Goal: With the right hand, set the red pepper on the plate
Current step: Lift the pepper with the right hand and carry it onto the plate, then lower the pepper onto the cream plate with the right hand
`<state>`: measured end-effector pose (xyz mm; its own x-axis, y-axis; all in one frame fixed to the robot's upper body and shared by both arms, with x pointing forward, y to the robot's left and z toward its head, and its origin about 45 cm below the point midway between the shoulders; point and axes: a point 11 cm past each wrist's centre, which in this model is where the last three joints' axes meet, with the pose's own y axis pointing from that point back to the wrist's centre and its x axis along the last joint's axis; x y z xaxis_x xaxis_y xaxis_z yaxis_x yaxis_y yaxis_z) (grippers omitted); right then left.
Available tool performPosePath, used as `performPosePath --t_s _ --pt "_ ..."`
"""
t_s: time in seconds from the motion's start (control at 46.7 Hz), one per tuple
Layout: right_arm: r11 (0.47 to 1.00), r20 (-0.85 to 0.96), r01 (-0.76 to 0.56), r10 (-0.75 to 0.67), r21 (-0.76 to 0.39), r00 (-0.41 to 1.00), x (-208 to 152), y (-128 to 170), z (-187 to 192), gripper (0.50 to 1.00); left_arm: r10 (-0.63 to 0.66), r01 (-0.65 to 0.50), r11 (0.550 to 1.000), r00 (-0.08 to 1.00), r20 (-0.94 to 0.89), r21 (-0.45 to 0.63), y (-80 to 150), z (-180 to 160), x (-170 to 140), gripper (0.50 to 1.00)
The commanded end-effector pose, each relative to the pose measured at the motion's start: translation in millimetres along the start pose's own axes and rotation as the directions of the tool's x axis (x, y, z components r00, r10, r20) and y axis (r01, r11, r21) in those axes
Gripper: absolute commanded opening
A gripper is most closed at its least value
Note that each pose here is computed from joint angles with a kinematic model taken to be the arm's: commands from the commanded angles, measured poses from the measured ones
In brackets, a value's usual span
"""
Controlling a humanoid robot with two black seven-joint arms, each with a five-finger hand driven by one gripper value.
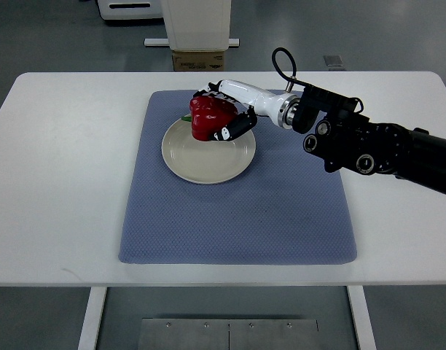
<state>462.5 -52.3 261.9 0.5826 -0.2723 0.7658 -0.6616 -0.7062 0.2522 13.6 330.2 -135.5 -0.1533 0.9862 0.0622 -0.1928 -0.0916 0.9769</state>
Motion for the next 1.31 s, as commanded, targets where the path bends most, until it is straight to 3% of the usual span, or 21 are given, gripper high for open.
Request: performPosePath --t_s 0.0,1.027,1.07,1.134,1.22,1.284 --pt "1.000 0.004 0.011 -0.011 0.008 1.000 -7.7 -6.1 -7.2 0.500 0.000 0.000 1.000 1.000 0.000 0.000 0.0 0.1 0.0 1.000" --pt "0.998 0.069 0.028 -0.024 -0.064 0.997 -41.6 0.3 27.1 0.508 0.000 0.000 1.000 1.000 0.000 0.000 0.0 0.1 0.0 1.000" --pt "0.998 0.071 0.028 -0.023 -0.064 0.997 -41.9 0.4 27.3 0.602 0.000 0.000 1.000 1.000 0.000 0.000 0.0 0.1 0.0 1.000" --pt "0.998 0.078 0.016 -0.011 -0.065 0.997 -40.1 0.3 27.6 0.796 0.000 0.000 1.000 1.000 0.000 0.001 0.0 -0.1 0.0 1.000" --pt "0.998 0.085 0.005 0.000 -0.063 0.996 -38.2 -0.1 26.7 0.880 0.000 0.000 1.000 1.000 0.000 0.001 0.0 -0.1 0.0 1.000" --pt "0.998 0.087 0.003 0.003 -0.062 0.996 -38.1 -0.1 26.8 0.985 0.000 0.000 1.000 1.000 0.000 0.001 0.0 -0.1 0.0 1.000"
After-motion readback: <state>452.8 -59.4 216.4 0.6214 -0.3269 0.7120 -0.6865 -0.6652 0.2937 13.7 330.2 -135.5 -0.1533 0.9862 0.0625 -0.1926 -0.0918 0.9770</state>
